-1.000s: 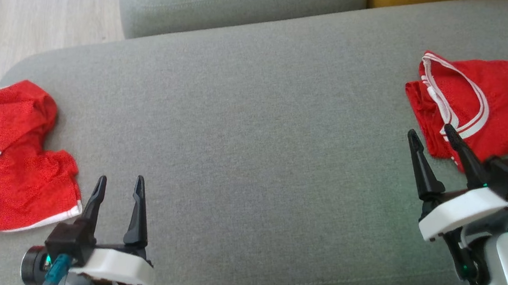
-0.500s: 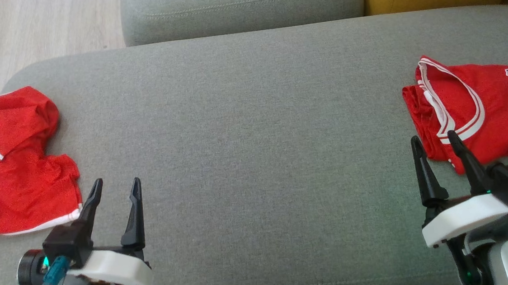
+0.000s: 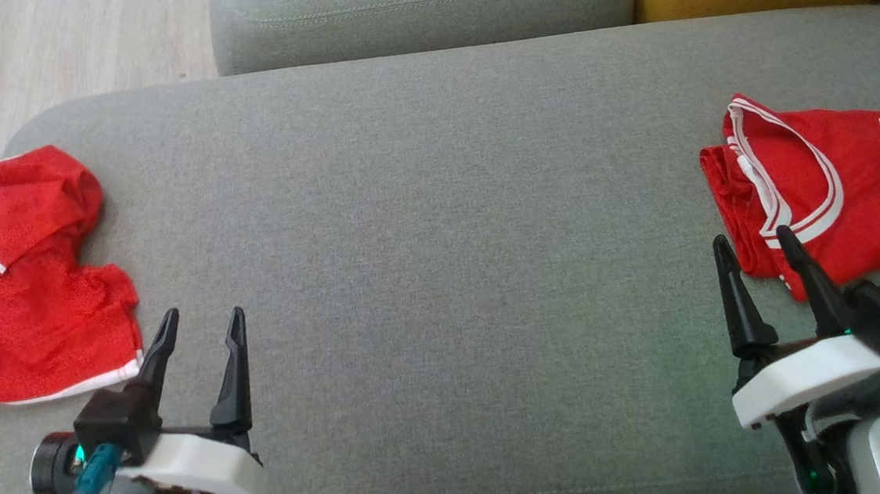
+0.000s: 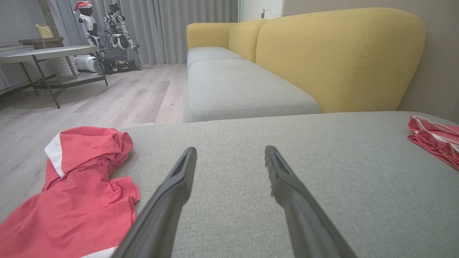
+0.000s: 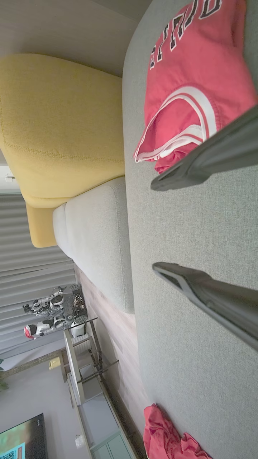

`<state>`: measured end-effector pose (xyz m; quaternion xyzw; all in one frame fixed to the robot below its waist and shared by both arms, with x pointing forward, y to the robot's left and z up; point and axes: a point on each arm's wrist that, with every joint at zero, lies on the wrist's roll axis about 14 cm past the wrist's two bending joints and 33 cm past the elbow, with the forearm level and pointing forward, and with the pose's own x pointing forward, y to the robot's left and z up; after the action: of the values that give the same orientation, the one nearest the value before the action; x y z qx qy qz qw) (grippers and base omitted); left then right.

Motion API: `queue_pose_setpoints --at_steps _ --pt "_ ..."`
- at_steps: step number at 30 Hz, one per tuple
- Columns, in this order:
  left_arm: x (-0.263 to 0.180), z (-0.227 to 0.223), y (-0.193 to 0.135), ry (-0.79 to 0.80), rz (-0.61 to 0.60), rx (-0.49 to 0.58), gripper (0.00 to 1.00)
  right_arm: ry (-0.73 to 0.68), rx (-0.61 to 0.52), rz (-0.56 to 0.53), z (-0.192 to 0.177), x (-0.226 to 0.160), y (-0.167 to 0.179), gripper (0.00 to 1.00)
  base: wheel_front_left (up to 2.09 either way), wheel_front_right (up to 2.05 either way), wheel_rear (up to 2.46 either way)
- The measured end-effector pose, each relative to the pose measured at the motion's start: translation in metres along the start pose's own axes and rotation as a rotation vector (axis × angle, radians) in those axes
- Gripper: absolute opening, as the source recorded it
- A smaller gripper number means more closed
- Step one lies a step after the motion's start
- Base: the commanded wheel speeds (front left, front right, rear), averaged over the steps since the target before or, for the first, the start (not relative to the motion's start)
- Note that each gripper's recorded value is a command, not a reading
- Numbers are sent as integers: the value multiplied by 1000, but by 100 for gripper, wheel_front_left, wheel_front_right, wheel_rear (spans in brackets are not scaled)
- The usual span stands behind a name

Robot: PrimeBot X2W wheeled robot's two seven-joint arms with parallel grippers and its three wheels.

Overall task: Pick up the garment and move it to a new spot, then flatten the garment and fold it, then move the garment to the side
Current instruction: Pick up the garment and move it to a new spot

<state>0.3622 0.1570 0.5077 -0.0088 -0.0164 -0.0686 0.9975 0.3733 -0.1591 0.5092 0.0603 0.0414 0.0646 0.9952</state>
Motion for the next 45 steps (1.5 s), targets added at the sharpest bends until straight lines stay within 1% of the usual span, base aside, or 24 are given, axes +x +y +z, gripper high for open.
queue_pose_setpoints --at_steps 13,19,25,33,38,41,45 --pt "-3 0 3 2 16 -1 100 1 0 1 0 2 0 100 0 0 0" --pt "-11 1 14 -2 55 3 100 -1 -5 33 3 8 10 100 0 0 0" --pt "-29 4 38 -8 145 9 100 -1 -13 126 5 17 41 100 0 0 0" --pt "-65 9 72 -25 292 -3 100 10 -13 297 2 29 98 100 0 0 0" --pt "-87 14 90 -45 373 0 100 19 -17 385 0 35 129 100 0 0 0" --pt "-96 16 97 -51 407 2 100 25 -19 421 -2 37 142 100 0 0 0" --pt "-104 16 102 -51 427 0 100 31 -21 445 -4 38 150 100 0 0 0"
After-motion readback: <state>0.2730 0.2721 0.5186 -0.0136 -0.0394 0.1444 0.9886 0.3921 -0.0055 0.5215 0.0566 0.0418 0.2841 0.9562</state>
